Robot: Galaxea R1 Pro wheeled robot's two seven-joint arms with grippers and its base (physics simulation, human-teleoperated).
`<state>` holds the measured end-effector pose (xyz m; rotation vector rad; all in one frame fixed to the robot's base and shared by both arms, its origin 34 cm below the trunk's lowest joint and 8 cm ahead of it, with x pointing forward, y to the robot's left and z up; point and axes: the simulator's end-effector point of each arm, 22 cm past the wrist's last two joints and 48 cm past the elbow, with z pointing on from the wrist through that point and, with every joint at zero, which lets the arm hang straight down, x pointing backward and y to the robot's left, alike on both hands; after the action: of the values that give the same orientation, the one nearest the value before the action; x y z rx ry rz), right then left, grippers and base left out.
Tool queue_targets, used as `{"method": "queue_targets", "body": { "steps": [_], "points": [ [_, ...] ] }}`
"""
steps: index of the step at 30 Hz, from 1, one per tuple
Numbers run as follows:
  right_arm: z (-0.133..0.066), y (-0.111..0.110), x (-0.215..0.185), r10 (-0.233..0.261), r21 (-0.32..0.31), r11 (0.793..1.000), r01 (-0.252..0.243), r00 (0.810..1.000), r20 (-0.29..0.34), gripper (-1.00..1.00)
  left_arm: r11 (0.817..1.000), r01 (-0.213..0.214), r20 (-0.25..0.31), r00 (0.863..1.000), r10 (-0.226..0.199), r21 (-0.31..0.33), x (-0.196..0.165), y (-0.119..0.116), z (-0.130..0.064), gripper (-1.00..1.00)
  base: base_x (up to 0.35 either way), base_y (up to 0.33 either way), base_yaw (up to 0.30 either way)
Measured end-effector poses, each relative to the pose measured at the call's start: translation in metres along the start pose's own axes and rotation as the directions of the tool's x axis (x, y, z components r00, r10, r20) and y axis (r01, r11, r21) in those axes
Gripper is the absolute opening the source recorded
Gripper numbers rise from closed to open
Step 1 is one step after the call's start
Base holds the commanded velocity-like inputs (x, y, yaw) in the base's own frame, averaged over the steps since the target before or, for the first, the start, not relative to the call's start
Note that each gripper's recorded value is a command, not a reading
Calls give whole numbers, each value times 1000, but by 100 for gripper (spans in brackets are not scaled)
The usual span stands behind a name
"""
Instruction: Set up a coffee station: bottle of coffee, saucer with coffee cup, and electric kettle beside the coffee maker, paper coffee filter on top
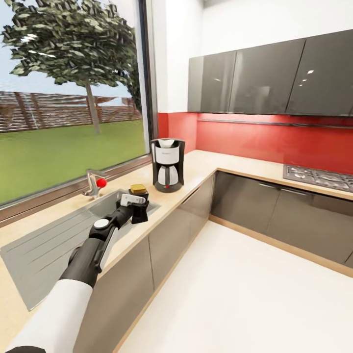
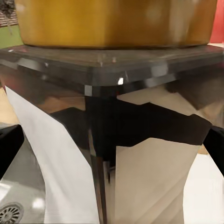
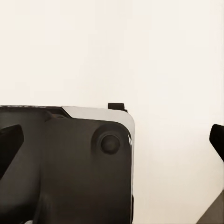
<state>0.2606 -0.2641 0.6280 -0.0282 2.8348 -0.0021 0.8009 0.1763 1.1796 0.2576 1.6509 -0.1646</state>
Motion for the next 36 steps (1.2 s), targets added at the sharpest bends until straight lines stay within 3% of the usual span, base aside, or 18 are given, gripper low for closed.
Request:
{"method": "queue_targets", "body": {
  "steps": [12,16,18,22,36],
  "points": [
    [0,0,0,2,1,1000,-2,1000,0,100,1000,2,1,1000,-2,-9,1,6,-1,-100,285,-202,0],
    [0,0,0,2,1,1000,-2,1000,0,100,997,41,-19,999,-42,-60,18,29,-7,-100,286,-202,41],
    [0,0,0,2,1,1000,-2,1000,1,100,995,60,0,998,-60,-86,19,41,-10,-100,286,-202,188],
    [0,0,0,2,2,1000,-2,1000,-1,100,993,58,59,997,-52,-103,11,49,-11,-100,286,-202,235],
    [0,0,1,2,2,1000,-2,1000,-2,100,987,56,62,997,-47,-147,17,59,-14,-100,224,-150,66]
  ]
}}
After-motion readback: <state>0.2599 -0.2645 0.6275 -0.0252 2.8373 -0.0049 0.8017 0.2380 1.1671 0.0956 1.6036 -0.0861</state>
